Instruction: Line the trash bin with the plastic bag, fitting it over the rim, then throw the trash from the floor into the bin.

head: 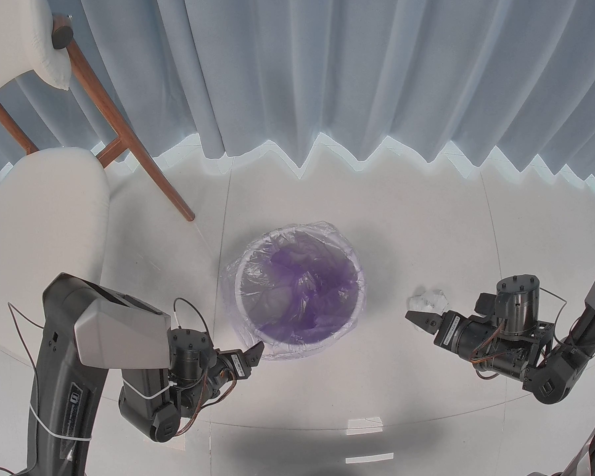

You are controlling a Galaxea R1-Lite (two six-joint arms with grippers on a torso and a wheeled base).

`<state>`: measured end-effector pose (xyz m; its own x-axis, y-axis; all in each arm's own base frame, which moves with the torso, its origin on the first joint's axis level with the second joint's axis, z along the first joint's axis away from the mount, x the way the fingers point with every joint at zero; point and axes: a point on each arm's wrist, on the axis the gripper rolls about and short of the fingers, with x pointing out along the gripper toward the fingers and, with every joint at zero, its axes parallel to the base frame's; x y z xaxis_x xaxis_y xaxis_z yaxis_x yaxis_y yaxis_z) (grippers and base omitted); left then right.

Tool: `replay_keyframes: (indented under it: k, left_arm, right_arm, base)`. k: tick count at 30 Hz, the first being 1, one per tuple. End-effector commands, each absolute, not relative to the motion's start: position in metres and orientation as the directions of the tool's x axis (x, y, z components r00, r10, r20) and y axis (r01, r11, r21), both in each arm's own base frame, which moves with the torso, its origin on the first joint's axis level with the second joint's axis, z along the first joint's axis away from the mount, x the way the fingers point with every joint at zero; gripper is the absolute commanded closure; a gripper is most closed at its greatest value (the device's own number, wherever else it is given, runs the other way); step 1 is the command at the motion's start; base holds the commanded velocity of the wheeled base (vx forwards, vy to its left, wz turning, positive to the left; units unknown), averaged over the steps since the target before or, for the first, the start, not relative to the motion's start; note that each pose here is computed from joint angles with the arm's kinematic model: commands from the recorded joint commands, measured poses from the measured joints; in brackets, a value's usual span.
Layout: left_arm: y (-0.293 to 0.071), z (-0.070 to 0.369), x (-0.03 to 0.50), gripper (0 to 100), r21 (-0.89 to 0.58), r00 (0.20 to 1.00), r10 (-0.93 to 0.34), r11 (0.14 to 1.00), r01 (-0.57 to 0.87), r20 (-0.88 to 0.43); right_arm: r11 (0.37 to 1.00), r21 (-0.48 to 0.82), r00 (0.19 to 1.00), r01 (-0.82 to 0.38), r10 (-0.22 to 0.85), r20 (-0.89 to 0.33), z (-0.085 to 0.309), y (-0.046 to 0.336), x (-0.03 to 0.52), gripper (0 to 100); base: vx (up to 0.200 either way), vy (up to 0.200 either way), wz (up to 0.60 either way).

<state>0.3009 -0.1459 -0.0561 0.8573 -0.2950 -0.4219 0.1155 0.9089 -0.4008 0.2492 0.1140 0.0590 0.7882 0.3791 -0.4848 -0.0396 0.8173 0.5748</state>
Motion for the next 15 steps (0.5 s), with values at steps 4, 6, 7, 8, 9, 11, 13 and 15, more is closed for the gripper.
replay_keyframes:
  k: [4, 6, 7, 8, 9, 11, 13, 15]
  left_arm:
    - [-0.145, -0.074, 0.314, 0, -0.323, 0.83, -0.254, 0.942, 0.095, -0.497]
    - [-0.147, -0.074, 0.321, 0, -0.313, 0.831, -0.252, 0.945, 0.099, -0.496]
    - [-0.147, -0.075, 0.325, 0, -0.305, 0.835, -0.249, 0.947, 0.102, -0.492]
    - [-0.148, -0.075, 0.329, 0, -0.293, 0.839, -0.243, 0.95, 0.105, -0.486]
    - [-0.148, -0.075, 0.329, 0, -0.293, 0.839, -0.243, 0.95, 0.105, -0.486]
    - [-0.147, -0.078, 0.338, 0, -0.258, 0.843, -0.233, 0.959, 0.117, -0.485]
    - [-0.148, -0.082, 0.345, 0, -0.226, 0.834, -0.228, 0.966, 0.127, -0.503]
    - [-0.149, -0.084, 0.345, 0, -0.207, 0.806, -0.217, 0.971, 0.119, -0.551]
  right_arm:
    - [0.82, 0.571, 0.802, -0.033, 0.363, -0.474, 0.061, 0.114, 0.251, 0]
    - [0.821, 0.57, 0.805, -0.029, 0.357, -0.474, 0.061, 0.114, 0.252, 0]
    - [0.822, 0.569, 0.807, -0.028, 0.355, -0.473, 0.061, 0.114, 0.253, 0]
    - [0.821, 0.57, 0.807, -0.029, 0.355, -0.471, 0.061, 0.114, 0.253, 0]
    - [0.821, 0.57, 0.807, -0.029, 0.355, -0.471, 0.061, 0.114, 0.253, 0]
    - [0.822, 0.568, 0.807, -0.029, 0.355, -0.473, 0.061, 0.114, 0.253, 0]
    - [0.822, 0.569, 0.808, -0.028, 0.354, -0.471, 0.062, 0.114, 0.253, 0]
    - [0.823, 0.568, 0.807, -0.028, 0.353, -0.473, 0.062, 0.114, 0.252, 0]
  base:
    - [0.0, 0.0, 0.0]
    - [0.0, 0.0, 0.0]
    - [0.0, 0.0, 0.0]
    - [0.0, 0.0, 0.0]
    - [0.0, 0.0, 0.0]
    - [0.0, 0.0, 0.0]
    - [0.0, 0.0, 0.0]
    - [0.0, 0.0, 0.0]
